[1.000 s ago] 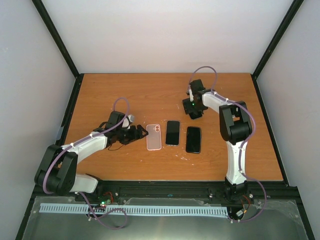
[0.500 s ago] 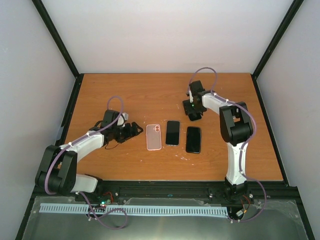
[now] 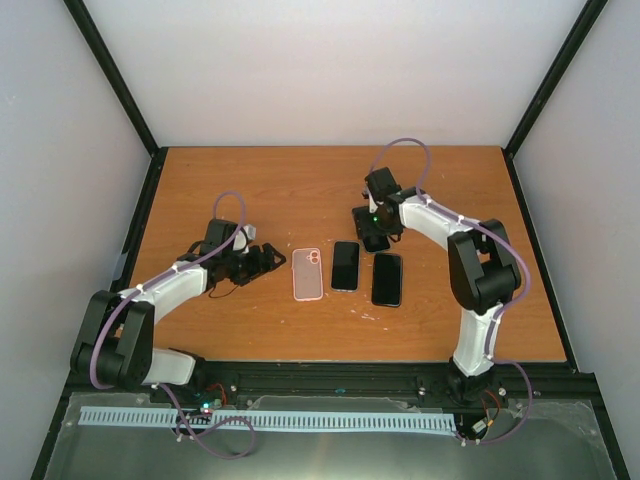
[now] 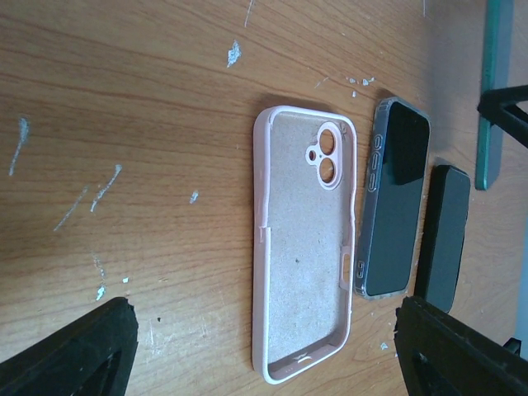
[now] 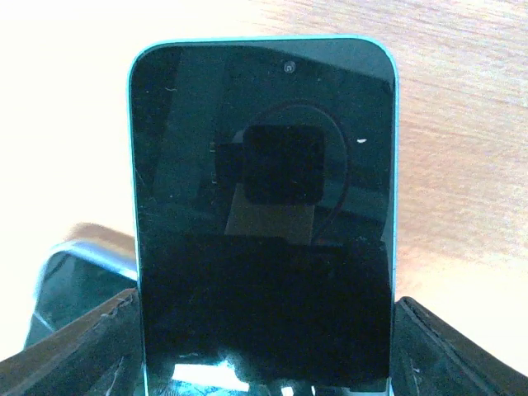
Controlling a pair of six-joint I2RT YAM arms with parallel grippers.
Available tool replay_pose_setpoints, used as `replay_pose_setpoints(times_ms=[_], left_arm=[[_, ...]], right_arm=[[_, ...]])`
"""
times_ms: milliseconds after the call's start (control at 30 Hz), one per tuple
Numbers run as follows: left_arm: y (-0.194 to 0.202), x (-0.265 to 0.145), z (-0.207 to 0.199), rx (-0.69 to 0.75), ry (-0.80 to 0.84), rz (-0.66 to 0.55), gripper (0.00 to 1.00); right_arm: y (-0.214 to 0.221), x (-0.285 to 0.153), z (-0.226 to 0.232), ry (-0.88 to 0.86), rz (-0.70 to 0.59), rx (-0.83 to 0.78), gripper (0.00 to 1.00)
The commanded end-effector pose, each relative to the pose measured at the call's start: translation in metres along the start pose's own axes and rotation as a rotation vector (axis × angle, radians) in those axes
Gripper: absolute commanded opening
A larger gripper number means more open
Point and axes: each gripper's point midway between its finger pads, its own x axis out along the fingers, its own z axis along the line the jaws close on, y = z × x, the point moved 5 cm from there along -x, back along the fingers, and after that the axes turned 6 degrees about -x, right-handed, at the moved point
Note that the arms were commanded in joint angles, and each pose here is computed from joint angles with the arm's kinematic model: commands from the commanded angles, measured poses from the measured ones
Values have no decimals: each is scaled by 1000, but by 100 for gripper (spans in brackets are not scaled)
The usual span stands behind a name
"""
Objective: Put the phone into the phone case
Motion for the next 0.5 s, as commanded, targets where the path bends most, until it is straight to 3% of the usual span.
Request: replay_pose_setpoints(times_ms=[0,467], left_arm=[[-5,-5,-6,24,32,-25,86],[-14,-21,7,-33,72,-83,86]], right_arm=[[0,-31,25,-43,-62,39,60],[42,-60,135,-351,-138,216,59]])
